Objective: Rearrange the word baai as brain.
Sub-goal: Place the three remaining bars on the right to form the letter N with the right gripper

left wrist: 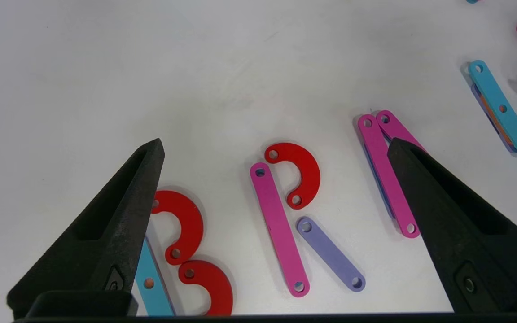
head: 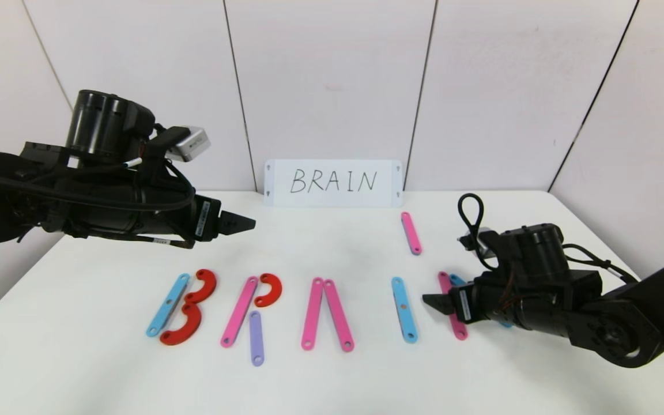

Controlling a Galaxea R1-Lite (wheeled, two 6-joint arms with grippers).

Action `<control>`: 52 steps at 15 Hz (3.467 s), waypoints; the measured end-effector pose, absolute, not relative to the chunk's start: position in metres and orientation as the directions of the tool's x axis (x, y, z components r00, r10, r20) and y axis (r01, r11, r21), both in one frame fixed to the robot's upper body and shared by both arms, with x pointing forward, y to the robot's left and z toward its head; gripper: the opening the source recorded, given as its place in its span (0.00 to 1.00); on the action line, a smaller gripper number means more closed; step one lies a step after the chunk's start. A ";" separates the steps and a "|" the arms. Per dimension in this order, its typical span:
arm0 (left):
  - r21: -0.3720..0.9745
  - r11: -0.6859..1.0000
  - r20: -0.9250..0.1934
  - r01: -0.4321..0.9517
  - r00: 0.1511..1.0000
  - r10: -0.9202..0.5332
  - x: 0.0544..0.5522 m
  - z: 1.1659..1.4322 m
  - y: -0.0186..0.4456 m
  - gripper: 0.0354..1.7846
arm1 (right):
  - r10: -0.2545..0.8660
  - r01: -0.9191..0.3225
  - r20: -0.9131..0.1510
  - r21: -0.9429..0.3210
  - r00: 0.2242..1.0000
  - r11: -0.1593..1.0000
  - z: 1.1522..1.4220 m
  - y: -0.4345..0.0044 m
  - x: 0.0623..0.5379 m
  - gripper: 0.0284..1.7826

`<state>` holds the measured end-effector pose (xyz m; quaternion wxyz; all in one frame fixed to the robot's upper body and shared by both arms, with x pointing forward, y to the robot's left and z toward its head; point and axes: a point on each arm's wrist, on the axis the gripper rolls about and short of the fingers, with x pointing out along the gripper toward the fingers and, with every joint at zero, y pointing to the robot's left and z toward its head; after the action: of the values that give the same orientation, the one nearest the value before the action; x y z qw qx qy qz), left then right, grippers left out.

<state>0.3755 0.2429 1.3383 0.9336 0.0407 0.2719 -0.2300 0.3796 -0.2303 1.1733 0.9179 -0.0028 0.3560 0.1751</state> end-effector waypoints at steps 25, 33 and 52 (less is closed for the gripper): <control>-0.050 0.886 -0.531 0.461 0.739 -0.415 0.374 1.337 0.240 0.97 | 0.218 -0.159 -0.692 0.150 0.688 0.976 1.181 -0.244 0.335 0.97; -0.050 0.886 -0.530 0.462 0.739 -0.415 0.374 1.337 0.240 0.97 | 0.217 -0.165 -0.675 0.141 0.705 0.976 1.186 -0.241 0.335 0.97; -0.050 0.886 -0.530 0.462 0.739 -0.415 0.374 1.337 0.240 0.97 | 0.226 -0.174 -0.658 0.145 0.718 0.974 1.185 -0.221 0.393 0.97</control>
<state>0.3742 0.2397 1.3367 0.9315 0.0425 0.2740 -0.2353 0.3929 -0.2214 1.1853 0.9262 0.0362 0.3595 0.1082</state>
